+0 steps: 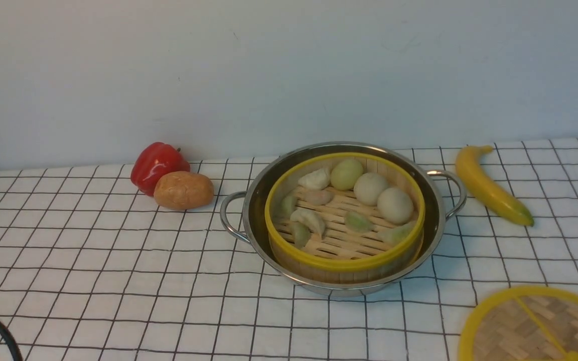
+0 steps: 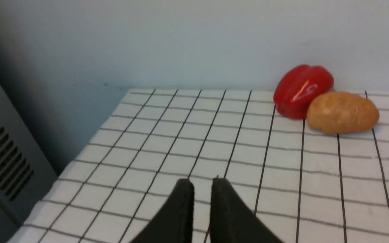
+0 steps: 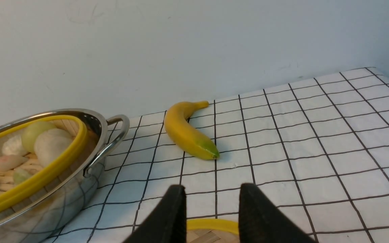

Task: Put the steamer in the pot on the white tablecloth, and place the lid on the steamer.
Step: 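Move the gripper down to the bamboo steamer lid and grasp its center knob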

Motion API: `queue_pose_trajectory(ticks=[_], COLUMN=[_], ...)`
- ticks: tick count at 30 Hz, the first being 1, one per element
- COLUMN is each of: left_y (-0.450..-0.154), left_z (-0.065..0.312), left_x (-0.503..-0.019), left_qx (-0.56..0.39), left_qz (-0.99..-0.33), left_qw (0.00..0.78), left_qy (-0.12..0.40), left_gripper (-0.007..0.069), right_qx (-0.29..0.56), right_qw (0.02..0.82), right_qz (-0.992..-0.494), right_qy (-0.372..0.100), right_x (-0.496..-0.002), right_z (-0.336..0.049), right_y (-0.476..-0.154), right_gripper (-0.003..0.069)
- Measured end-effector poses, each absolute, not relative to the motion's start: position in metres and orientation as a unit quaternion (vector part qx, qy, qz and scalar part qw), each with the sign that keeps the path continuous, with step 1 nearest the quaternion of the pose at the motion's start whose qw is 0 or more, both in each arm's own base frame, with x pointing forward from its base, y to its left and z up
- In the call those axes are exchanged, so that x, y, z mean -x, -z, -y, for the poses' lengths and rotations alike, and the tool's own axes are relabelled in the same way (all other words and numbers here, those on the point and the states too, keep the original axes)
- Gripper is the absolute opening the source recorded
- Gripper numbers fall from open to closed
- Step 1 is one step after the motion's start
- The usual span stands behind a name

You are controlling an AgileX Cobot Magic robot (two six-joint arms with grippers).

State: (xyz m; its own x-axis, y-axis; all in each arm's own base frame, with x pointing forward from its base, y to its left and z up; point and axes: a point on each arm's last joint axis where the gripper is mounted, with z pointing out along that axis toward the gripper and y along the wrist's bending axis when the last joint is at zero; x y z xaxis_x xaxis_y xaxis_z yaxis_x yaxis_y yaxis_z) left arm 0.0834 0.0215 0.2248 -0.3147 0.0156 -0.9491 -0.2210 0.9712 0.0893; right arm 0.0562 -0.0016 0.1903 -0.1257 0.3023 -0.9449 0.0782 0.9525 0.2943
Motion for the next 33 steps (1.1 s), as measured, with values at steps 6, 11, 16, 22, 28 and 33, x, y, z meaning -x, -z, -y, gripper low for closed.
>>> queue_pose_trajectory(ticks=[6, 11, 16, 22, 28, 33], left_y=[-0.192, -0.188, -0.189, -0.176, -0.176, -0.177], left_z=[-0.019, -0.017, -0.015, -0.014, -0.014, -0.013], left_x=[-0.064, -0.054, -0.05, -0.051, -0.051, -0.051], left_qx=[0.064, 0.059, 0.059, 0.051, 0.053, 0.055], left_qz=[-0.813, -0.805, -0.794, -0.805, -0.804, -0.802], left_qw=[0.568, 0.58, 0.597, 0.586, 0.587, 0.59], left_qy=[-0.111, -0.108, -0.093, -0.079, -0.076, -0.069], left_gripper=[0.0085, 0.0085, 0.0095, 0.0095, 0.0104, 0.0108], right_qx=[-0.128, -0.128, -0.128, -0.128, -0.128, -0.127], right_qw=[0.649, 0.649, 0.649, 0.649, 0.649, 0.649], right_qz=[-0.745, -0.745, -0.745, -0.745, -0.745, -0.745], right_qy=[-0.086, -0.086, -0.086, -0.086, -0.086, -0.086], right_x=[-0.056, -0.056, -0.056, -0.056, -0.056, -0.056], right_z=[0.002, 0.002, 0.002, 0.002, 0.002, 0.002], right_y=[-0.19, -0.19, -0.19, -0.19, -0.19, -0.19], right_gripper=[0.024, 0.024, 0.024, 0.024, 0.024, 0.024])
